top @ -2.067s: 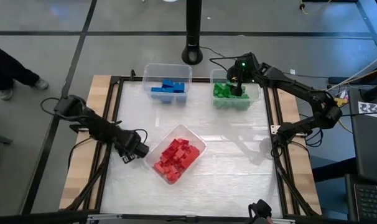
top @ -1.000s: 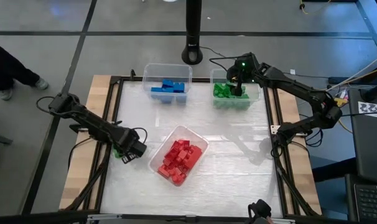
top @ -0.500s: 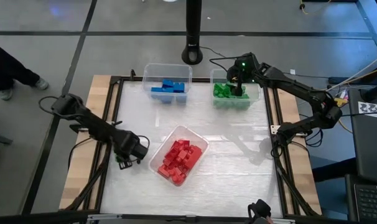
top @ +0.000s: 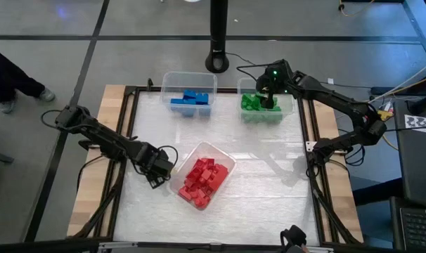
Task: Sort blocks
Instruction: Put the green game piece into the top right transparent bin
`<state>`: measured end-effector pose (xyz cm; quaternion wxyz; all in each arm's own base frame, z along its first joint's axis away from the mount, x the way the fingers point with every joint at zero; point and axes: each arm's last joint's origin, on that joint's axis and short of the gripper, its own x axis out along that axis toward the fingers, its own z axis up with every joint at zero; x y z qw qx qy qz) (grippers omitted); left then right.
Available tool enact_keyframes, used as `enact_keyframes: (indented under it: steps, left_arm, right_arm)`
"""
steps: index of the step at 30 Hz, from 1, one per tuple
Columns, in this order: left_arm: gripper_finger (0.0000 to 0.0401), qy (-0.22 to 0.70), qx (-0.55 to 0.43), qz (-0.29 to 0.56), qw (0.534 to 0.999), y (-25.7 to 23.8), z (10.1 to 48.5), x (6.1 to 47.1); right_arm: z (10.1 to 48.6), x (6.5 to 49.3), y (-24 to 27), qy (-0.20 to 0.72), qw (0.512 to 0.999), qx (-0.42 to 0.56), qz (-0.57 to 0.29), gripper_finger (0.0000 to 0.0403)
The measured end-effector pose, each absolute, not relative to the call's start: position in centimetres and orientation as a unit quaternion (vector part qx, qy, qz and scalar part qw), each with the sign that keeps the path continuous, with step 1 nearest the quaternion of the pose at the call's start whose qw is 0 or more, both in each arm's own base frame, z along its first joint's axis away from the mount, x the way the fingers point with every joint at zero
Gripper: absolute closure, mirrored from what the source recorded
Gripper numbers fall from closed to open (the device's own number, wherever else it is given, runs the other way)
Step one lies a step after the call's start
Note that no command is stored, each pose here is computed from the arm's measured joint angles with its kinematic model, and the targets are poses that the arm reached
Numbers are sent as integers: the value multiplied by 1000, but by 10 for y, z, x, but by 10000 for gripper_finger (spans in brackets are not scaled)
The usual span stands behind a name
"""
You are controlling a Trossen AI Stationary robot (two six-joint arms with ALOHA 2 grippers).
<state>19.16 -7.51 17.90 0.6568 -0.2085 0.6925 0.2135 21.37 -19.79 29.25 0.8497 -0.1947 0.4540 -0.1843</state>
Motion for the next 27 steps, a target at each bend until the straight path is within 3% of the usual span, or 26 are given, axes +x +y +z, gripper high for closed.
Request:
enact_keyframes:
  steps: [9, 19, 27]
  left_arm:
    - [231, 662, -150, 155, 718, -98, 217, 169]
    - [229, 587, -112, 176, 782, -119, 201, 156]
    - [169, 579, -69, 164, 796, -118, 201, 157]
  right_arm:
    - [292, 213, -197, 458, 849, -192, -181, 13]
    - [292, 214, -197, 447, 859, -188, -166, 13]
    - [293, 215, -197, 444, 859, -192, -167, 13]
